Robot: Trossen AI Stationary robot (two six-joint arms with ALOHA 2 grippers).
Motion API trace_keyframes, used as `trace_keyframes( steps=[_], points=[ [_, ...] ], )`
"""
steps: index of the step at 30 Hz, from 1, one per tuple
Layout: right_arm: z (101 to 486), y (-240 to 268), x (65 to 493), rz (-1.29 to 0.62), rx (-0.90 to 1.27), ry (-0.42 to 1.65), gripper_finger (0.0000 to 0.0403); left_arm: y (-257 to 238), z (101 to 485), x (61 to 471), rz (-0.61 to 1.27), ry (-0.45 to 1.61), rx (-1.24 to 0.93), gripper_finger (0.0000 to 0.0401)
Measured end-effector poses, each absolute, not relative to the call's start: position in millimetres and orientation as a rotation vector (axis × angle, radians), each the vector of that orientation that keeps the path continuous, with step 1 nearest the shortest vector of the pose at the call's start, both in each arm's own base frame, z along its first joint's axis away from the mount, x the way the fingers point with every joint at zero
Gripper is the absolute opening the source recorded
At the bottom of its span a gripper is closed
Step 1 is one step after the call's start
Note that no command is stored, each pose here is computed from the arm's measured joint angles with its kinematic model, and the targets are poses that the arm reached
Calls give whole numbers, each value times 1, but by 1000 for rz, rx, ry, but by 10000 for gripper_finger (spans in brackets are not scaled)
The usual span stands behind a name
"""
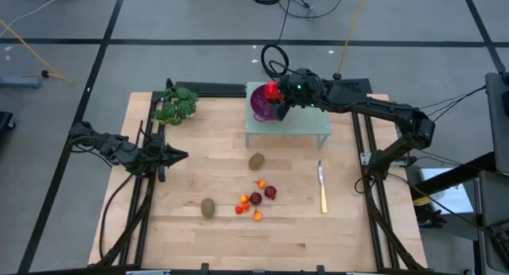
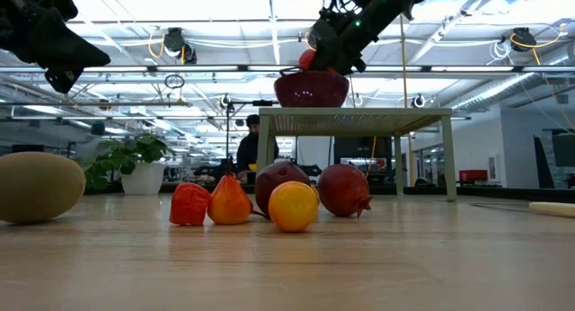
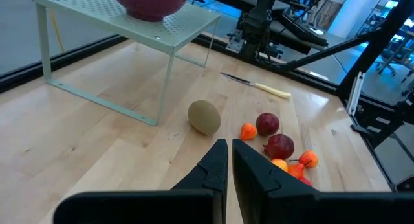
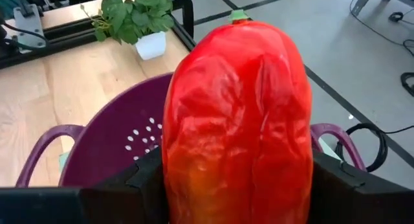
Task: Pick & Place Fruit
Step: Put the mango into the dark red colander on the shelf, then put the kiwi into the dark red colander on the shelf
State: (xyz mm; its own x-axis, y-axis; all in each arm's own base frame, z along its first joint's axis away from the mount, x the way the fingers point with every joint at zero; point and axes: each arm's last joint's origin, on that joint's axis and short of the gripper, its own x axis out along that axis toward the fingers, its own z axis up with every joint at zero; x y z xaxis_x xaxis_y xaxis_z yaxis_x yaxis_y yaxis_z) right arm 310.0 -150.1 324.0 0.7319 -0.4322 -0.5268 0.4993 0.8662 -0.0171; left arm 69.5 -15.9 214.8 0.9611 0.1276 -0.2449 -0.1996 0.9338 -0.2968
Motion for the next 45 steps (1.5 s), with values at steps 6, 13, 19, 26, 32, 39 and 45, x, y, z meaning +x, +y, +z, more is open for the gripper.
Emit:
trace_keyframes(
  steps=[6, 13, 19, 26, 32, 39, 45],
  points=[
    [324, -150, 310, -510, 120, 548, 245, -16, 215, 70, 168, 225, -326, 21],
    [324, -150, 309, -509, 118, 554, 258, -16, 215, 70, 169, 225, -326, 21],
    [324, -150, 309, -508, 118, 556, 273, -16, 215, 70, 169, 225, -326, 21],
    [324, -150, 309, -510, 118, 555, 293, -16, 215, 70, 169, 225, -326, 21],
    [326, -150, 310, -512, 113, 533, 299, -16, 215, 70, 169, 225, -326, 21],
    [331, -145, 312, -493, 75, 502, 289, -16, 215, 70, 169, 225, -326, 21],
    [349, -125, 310, -477, 14, 437, 259, -16, 215, 70, 168, 226, -320, 21]
  ],
)
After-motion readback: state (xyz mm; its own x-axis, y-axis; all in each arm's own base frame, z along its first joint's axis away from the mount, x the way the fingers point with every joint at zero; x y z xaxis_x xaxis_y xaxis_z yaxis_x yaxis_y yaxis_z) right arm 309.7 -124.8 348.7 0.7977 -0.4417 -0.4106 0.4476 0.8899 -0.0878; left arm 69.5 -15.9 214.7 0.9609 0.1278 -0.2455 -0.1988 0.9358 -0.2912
